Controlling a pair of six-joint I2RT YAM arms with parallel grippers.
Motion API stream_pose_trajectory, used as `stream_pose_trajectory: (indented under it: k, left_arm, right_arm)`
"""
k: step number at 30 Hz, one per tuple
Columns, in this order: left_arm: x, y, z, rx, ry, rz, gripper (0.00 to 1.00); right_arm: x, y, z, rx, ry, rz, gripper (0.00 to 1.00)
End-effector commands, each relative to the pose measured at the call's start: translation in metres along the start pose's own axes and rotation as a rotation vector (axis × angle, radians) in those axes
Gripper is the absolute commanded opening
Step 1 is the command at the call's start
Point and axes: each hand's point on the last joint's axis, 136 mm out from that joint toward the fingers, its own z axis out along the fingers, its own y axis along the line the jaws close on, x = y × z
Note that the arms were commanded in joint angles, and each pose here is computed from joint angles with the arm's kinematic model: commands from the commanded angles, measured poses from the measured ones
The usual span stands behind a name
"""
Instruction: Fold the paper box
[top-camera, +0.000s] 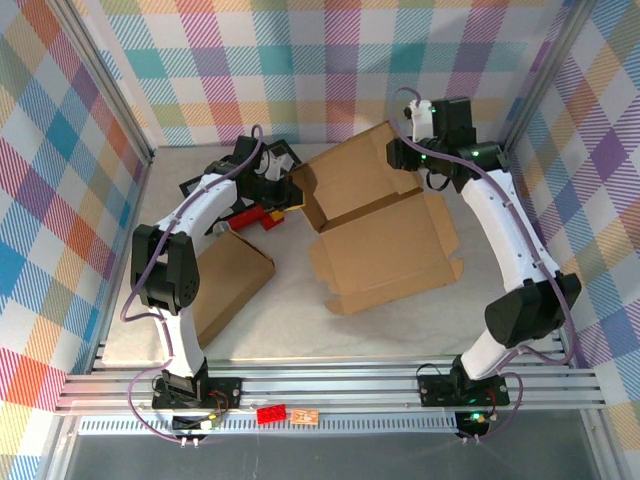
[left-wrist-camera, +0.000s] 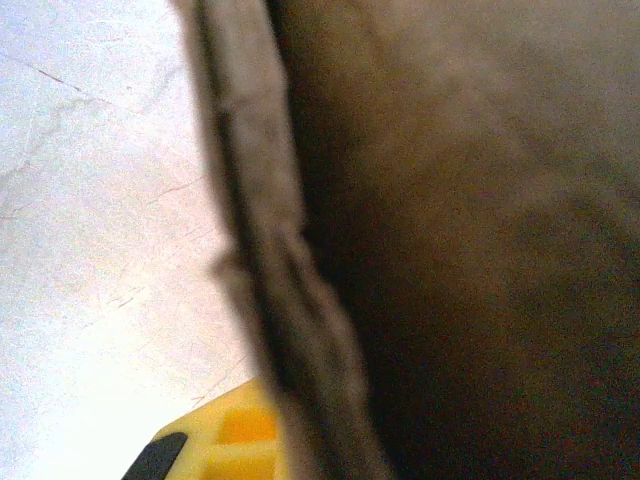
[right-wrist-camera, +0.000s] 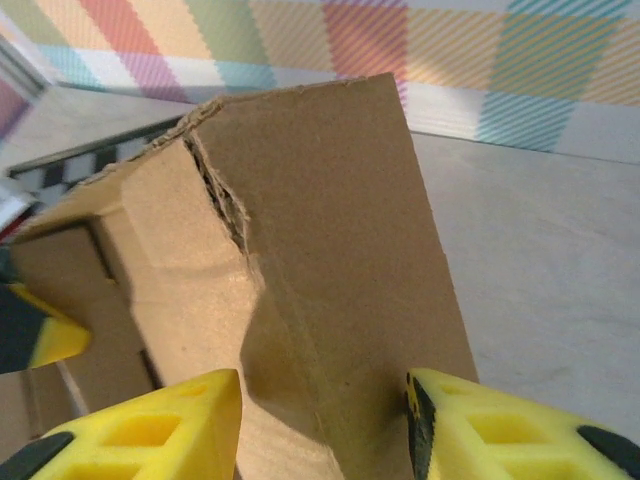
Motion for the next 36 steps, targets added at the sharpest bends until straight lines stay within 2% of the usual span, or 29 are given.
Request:
stream_pose_trajectory:
  k: [1,3,5,8,11,12,15,17,18,21,23,30,34,36]
  left_arm:
    - [-0.009,-0.038,-0.025,0.057,-0.049,0.089,0.00]
    - [-0.009,-0.038,-0.025,0.055,-0.046,0.090,0.00]
    - [-0.009,-0.039,-0.024,0.052,-0.044,0.093,0.00]
    - [-0.008,-0.038,-0.024,0.046,-0.039,0.094,0.00]
    - [-0.007,-0.038,-0.024,0.040,-0.038,0.098,0.00]
    - [-0.007,-0.038,-0.024,0.038,-0.037,0.098,0.00]
    - [-0.006,-0.038,-0.024,0.031,-0.034,0.097,0.00]
    - [-0.006,-0.038,-0.024,0.030,-0.033,0.098,0.00]
    - [-0.005,-0.038,-0.024,0.030,-0.032,0.099,0.00]
    - [-0.004,-0.038,-0.024,0.027,-0.030,0.102,0.00]
    - [-0.003,-0.038,-0.024,0.025,-0.028,0.101,0.00]
    - [-0.003,-0.039,-0.026,0.028,-0.029,0.104,0.00]
    - [-0.003,-0.039,-0.026,0.025,-0.027,0.105,0.00]
    - [-0.004,-0.039,-0.026,0.025,-0.027,0.105,0.00]
  right_arm:
    - [0.011,-0.018,0.009,0.172,0.063,-0.060,0.46]
    - [0.016,-0.024,0.014,0.236,0.078,-0.064,0.45]
    - [0.018,-0.026,0.020,0.267,0.086,-0.067,0.39]
    - [0.020,-0.027,0.025,0.288,0.090,-0.068,0.25]
    - [0.021,-0.033,0.025,0.351,0.093,-0.069,0.03]
    - [0.021,-0.037,0.024,0.386,0.095,-0.070,0.00]
    - [0.022,-0.041,0.022,0.464,0.095,-0.094,0.00]
    - [0.024,-0.038,0.024,0.448,0.093,-0.097,0.00]
    - [0.025,-0.037,0.025,0.440,0.092,-0.098,0.02]
    - [0.028,-0.034,0.029,0.400,0.104,-0.102,0.17]
    - [0.032,-0.036,0.032,0.378,0.127,-0.092,0.22]
    - [0.038,-0.043,0.037,0.337,0.166,-0.048,0.25]
    - [0.044,-0.048,0.043,0.359,0.207,-0.043,0.34]
    - [0.047,-0.051,0.045,0.379,0.215,-0.043,0.34]
